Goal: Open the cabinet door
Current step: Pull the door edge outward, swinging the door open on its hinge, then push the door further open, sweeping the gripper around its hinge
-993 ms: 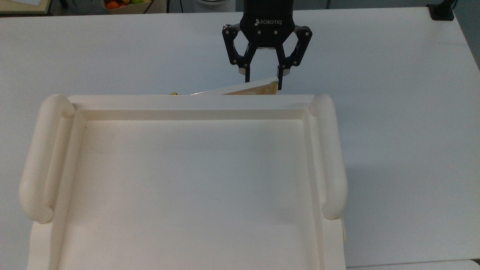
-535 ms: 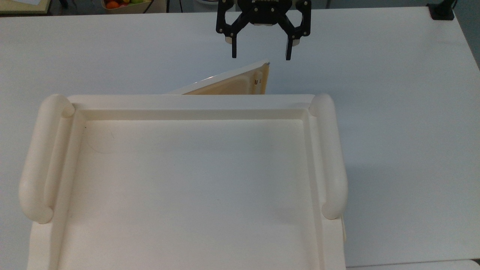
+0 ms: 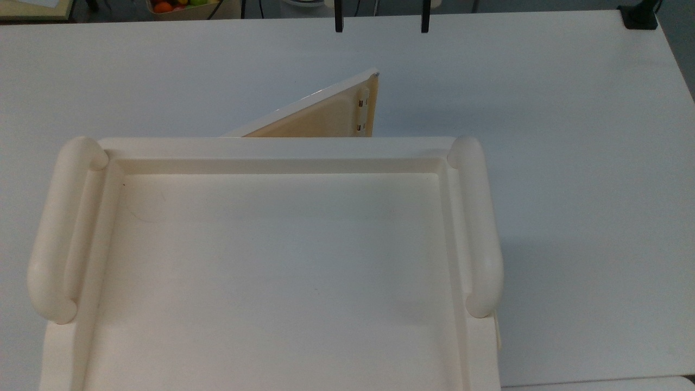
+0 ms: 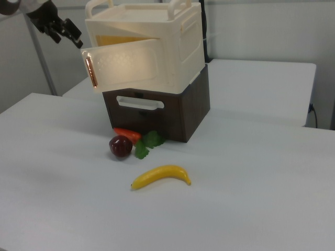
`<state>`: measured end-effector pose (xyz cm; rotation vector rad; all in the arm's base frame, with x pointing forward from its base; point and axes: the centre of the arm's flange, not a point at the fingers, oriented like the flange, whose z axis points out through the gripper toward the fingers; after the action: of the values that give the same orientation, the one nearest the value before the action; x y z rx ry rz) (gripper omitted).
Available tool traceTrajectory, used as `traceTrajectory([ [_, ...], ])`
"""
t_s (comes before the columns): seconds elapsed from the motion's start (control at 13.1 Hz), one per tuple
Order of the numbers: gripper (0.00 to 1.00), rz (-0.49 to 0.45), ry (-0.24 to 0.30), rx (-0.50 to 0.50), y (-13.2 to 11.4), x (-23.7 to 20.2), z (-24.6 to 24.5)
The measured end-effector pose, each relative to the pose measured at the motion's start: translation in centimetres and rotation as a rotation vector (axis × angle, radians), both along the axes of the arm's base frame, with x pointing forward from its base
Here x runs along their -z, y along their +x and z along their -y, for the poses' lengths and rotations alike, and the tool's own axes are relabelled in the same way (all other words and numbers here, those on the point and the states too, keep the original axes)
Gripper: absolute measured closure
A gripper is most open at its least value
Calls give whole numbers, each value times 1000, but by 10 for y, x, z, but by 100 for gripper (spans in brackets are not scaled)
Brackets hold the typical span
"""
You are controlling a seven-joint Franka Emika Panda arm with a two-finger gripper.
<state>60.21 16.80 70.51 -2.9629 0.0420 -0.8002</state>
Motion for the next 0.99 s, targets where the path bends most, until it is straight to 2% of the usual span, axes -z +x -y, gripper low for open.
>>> traceTrajectory([
  [0.23,0,83,24,-5,4,-13,0],
  [0.53,0,170,59,-17,26,-1,-5],
  [0.76,0,166,68,-20,45,26,-7],
  [0.99,0,153,67,-17,53,39,-6],
])
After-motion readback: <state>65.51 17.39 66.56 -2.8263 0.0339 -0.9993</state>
